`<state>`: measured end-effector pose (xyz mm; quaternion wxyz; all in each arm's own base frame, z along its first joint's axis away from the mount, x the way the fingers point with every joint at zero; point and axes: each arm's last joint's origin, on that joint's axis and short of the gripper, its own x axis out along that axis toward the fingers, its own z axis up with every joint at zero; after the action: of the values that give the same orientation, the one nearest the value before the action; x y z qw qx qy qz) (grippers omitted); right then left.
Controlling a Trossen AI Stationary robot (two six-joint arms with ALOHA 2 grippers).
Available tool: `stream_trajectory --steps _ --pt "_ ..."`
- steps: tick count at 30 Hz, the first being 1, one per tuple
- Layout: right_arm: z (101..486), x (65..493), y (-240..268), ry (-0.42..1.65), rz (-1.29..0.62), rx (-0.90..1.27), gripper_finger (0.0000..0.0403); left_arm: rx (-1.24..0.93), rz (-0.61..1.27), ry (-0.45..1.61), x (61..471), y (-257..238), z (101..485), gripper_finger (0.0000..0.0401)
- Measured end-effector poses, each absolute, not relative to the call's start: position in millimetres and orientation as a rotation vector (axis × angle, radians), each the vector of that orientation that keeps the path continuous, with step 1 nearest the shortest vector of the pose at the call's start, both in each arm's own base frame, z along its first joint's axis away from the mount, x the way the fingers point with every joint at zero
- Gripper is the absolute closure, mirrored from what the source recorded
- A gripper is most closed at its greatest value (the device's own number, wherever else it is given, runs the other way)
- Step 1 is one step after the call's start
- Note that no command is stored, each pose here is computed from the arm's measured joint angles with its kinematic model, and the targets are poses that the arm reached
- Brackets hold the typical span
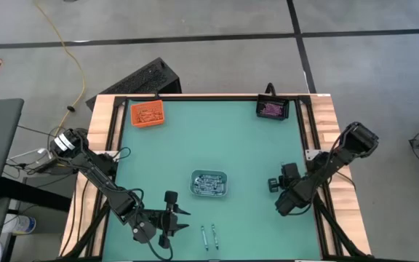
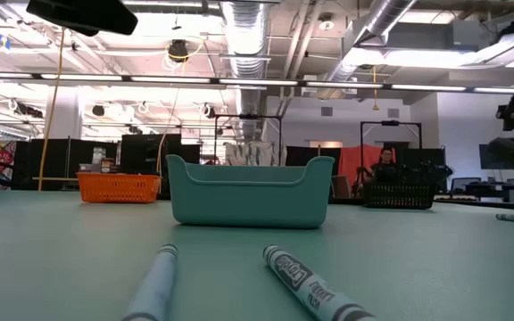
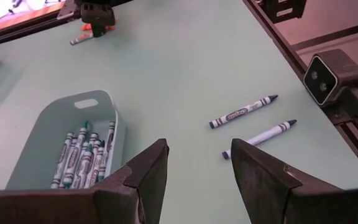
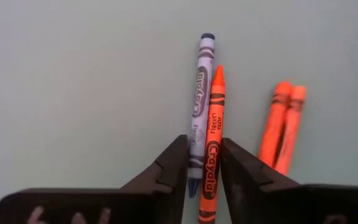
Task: Sort crayons
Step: Put the orange crayon into the orange bin
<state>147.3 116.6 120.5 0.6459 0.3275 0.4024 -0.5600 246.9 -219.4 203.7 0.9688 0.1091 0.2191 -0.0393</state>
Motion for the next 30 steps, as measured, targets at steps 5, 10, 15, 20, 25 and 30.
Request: stream_trajectory --steps 5,10,15,20,25,30 --pt "124.2 151.5 123.9 0.919 -1.217 0.756 0.0301 0.221 -0.075 0.442 248.0 -218.2 203.9 0.0234" --pt "127.9 154.2 127.0 0.932 -1.193 0.745 0.03 0.221 -0.076 0.442 247.9 -218.3 203.9 0.0234" --pt "131.2 157.2 129.8 0.955 -1.156 0.722 0.03 0.22 -0.076 0.442 247.8 -218.4 203.9 0.0234" --pt "134.7 159.8 132.5 0.982 -1.121 0.693 0.03 0.213 -0.098 0.449 247.7 -219.0 203.6 0.0234" --pt "137.8 161.4 135.2 1.025 -1.099 0.681 0.03 0.213 -0.1 0.449 247.7 -219.1 203.6 0.0234" --pt "138.3 159.5 138.5 1.069 -1.078 0.672 0.03 0.213 -0.1 0.449 247.7 -219.1 203.6 0.0234"
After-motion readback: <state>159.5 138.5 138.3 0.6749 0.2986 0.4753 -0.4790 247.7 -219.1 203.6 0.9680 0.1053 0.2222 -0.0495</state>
